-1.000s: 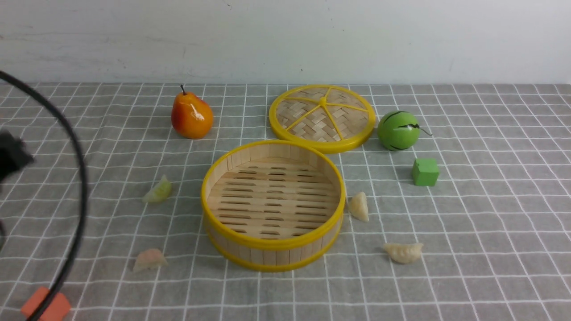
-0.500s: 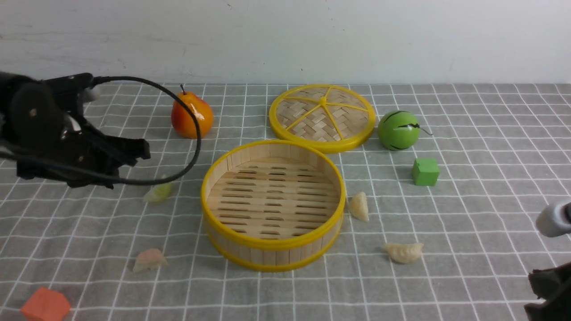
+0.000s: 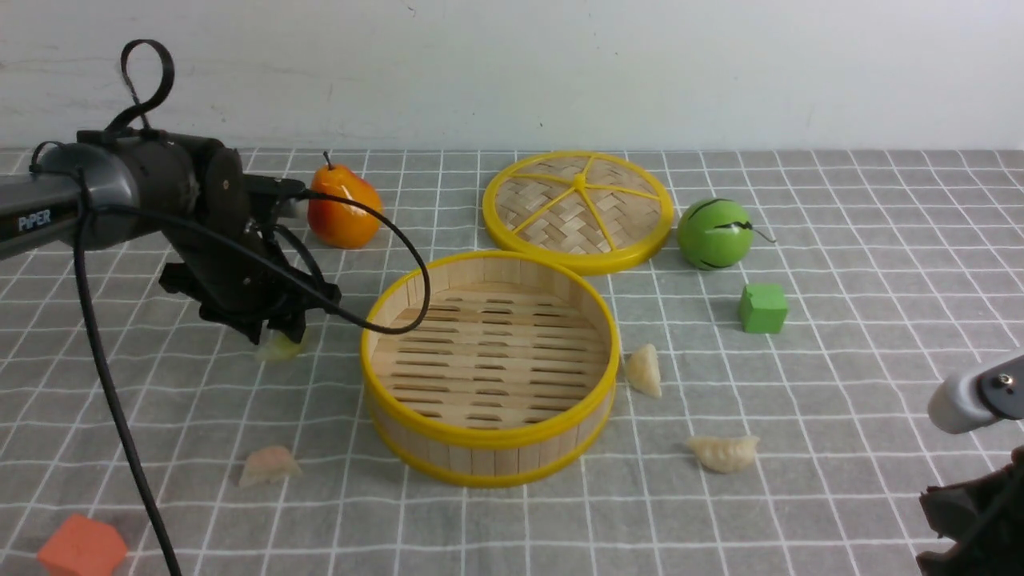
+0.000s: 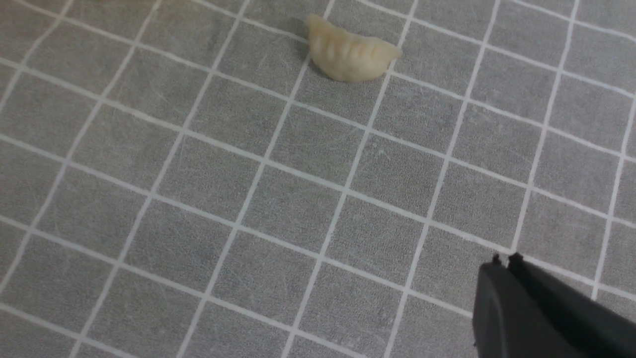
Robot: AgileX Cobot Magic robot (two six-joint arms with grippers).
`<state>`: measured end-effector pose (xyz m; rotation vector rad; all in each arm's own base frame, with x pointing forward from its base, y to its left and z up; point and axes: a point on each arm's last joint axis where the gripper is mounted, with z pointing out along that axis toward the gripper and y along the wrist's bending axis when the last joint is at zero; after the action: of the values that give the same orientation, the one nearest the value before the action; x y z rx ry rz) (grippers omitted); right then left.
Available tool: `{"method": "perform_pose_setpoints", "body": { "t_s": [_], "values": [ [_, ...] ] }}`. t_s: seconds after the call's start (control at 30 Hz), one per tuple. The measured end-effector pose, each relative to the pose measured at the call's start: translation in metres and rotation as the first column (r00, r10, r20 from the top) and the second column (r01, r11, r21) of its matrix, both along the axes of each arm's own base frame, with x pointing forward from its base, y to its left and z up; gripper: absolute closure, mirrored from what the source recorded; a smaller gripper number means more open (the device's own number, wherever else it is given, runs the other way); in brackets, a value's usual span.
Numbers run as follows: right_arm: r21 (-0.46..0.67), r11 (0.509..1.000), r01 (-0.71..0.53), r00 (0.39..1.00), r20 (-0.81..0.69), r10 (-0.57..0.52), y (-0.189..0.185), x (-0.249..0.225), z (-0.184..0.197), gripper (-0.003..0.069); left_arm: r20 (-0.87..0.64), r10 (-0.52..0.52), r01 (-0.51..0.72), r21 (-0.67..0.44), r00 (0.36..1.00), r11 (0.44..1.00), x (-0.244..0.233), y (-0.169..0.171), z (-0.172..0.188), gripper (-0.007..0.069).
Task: Put the dumplings into the steamer on the table with the grey tablecloth.
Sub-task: 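Reach for and grasp a dumpling on the table with the left gripper, then place the dumpling into the bamboo steamer basket with the left gripper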
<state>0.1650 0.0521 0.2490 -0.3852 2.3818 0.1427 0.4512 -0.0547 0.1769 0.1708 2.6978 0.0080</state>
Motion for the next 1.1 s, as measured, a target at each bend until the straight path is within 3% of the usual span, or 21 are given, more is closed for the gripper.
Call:
{"method": "perform_pose_setpoints", "body": {
  "t_s": [0.1, 0.17, 0.23, 0.3, 0.43, 0.53, 0.77, 0.87, 1.1],
  "values": [
    [0.0, 1.0, 0.0, 1.0, 0.001, 0.0, 0.0, 0.0, 0.0, 0.0661, -0.013, 0.003, -0.003, -0.015, 1.0, 1.0, 0.001, -0.002, -0.001, 0.0487],
    [0.001, 1.0, 0.0, 1.0, 0.002, 0.0, 0.0, 0.0, 0.0, 0.0661, -0.019, 0.006, -0.007, -0.02, 1.0, 1.0, 0.0, -0.002, 0.002, 0.0509],
    [0.002, 1.0, 0.0, 1.0, 0.008, 0.0, 0.0, 0.001, 0.001, 0.0661, -0.045, 0.015, -0.016, -0.038, 0.999, 0.999, -0.004, -0.003, 0.015, 0.0604],
    [0.004, 1.0, 0.0, 1.0, 0.013, 0.0, 0.0, 0.001, 0.001, 0.066, -0.058, 0.027, -0.031, -0.07, 0.998, 0.997, -0.009, -0.004, 0.028, 0.0638],
    [0.009, 1.0, -0.001, 0.999, 0.037, 0.001, 0.001, 0.002, 0.002, 0.0659, 0.028, 0.024, -0.018, -0.195, 0.999, 0.981, -0.023, -0.011, 0.083, 0.0639],
    [0.01, 1.0, -0.001, 0.999, 0.04, 0.001, 0.001, 0.003, 0.003, 0.0657, 0.055, 0.021, -0.007, -0.244, 0.998, 0.97, -0.031, -0.014, 0.104, 0.0639],
    [0.015, 1.0, 0.0, 0.999, 0.042, -0.001, 0.001, 0.003, 0.003, 0.0655, 0.016, -0.011, 0.016, -0.352, 1.0, 0.936, -0.035, -0.04, 0.101, 0.0639],
    [0.017, 1.0, 0.0, 0.999, 0.043, -0.001, 0.002, 0.004, 0.002, 0.0653, 0.065, -0.07, 0.09, -0.405, 0.995, 0.91, -0.038, -0.082, 0.101, 0.0639],
    [0.033, 0.999, 0.008, 1.0, 0.025, -0.008, 0.002, 0.003, 0.001, 0.0648, 0.062, -0.091, 0.107, -0.357, 0.994, 0.928, -0.025, -0.119, 0.049, 0.0616]
  ]
}}
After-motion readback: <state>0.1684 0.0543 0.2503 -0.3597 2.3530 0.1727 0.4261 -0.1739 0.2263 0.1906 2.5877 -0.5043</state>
